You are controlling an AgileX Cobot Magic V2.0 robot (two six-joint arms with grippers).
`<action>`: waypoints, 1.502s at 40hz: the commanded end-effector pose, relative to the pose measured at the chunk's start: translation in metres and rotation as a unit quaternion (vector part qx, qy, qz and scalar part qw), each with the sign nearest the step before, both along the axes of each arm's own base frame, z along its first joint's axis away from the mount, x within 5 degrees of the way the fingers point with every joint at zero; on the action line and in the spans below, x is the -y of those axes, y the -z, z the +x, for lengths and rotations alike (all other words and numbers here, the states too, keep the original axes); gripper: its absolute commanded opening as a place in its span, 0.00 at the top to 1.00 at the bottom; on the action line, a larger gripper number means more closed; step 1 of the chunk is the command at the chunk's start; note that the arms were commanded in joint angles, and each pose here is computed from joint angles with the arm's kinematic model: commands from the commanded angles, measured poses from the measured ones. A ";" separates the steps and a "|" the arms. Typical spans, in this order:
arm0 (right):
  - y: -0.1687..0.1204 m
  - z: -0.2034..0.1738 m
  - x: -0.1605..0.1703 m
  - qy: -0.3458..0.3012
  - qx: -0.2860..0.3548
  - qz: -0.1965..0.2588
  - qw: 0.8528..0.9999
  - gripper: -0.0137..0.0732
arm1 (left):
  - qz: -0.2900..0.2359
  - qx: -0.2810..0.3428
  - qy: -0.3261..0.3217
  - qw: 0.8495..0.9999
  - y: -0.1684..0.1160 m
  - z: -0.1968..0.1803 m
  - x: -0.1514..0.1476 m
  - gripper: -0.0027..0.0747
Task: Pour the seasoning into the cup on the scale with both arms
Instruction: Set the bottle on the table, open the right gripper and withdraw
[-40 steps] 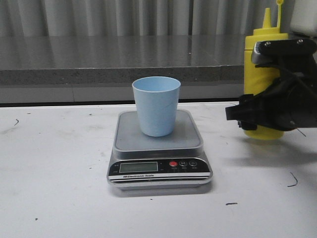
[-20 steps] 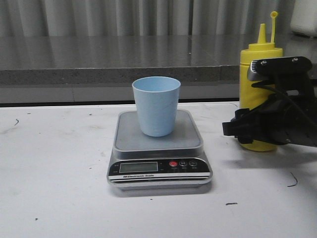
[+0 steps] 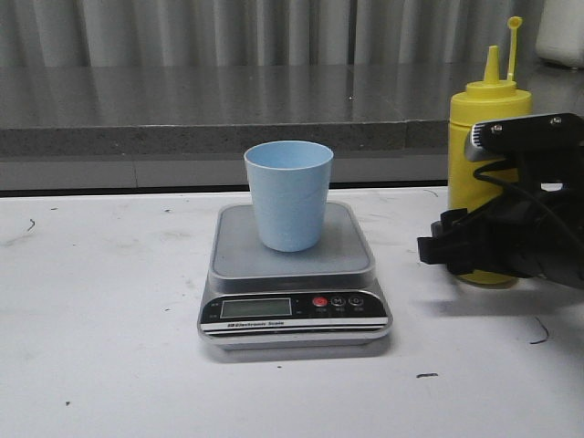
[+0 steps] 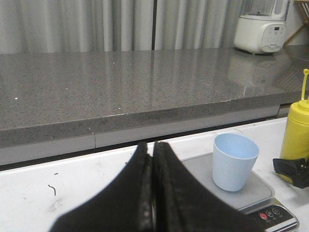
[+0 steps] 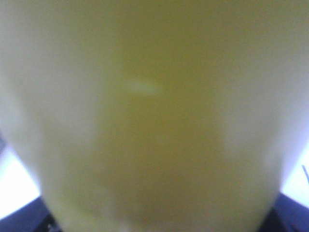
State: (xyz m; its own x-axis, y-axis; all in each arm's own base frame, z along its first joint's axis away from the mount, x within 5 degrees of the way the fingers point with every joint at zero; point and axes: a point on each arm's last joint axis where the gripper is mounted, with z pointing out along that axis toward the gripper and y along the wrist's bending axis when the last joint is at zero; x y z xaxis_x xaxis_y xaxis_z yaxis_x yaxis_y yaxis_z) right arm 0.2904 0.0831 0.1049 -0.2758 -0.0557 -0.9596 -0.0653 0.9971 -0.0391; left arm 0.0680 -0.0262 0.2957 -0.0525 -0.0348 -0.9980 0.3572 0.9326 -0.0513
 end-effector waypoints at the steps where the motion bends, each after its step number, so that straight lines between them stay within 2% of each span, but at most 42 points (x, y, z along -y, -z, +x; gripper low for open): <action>1: -0.022 0.002 -0.001 -0.002 0.072 0.008 0.997 0.27 | -0.030 0.049 0.002 0.998 -0.017 -0.001 0.000 0.99; 4: -0.021 0.001 0.000 -0.002 0.066 0.007 0.998 0.20 | -0.030 0.049 0.002 0.998 -0.017 -0.001 0.000 0.99; 9: -0.020 0.001 -0.001 -0.003 0.063 0.007 0.998 0.15 | -0.030 0.049 0.002 0.998 -0.017 -0.001 0.000 0.99; 18: -0.020 0.000 0.000 -0.003 0.062 0.007 0.998 0.15 | -0.030 0.049 0.002 0.998 -0.017 -0.001 0.000 0.99; 28: -0.022 -0.010 0.005 0.004 0.093 0.017 0.995 0.15 | -0.030 0.049 0.002 0.998 -0.017 -0.001 0.000 0.99; 44: -0.012 -0.027 0.010 0.005 0.060 0.061 0.996 0.15 | -0.030 0.049 0.002 0.998 -0.017 -0.001 0.000 0.99; 53: -0.007 -0.050 0.015 -0.006 0.026 0.081 0.996 0.15 | -0.030 0.049 0.002 0.998 -0.017 -0.001 0.000 0.99; 58: -0.012 -0.062 0.020 -0.006 0.025 0.081 0.996 0.19 | -0.030 0.049 0.002 0.998 -0.017 -0.001 0.000 0.99; 60: -0.016 -0.066 0.021 -0.008 0.029 0.082 0.996 0.24 | -0.030 0.049 0.002 0.998 -0.017 -0.001 0.000 0.99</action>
State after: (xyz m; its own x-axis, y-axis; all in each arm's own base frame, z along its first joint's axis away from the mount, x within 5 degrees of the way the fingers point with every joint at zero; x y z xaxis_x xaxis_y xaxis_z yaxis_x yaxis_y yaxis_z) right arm 0.2259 0.0618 0.0975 -0.3667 0.0803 -0.9268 -0.0452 0.9936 0.1040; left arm 0.0680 -0.0262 0.2957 -0.0525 -0.0348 -0.9980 0.3572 0.9326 -0.0513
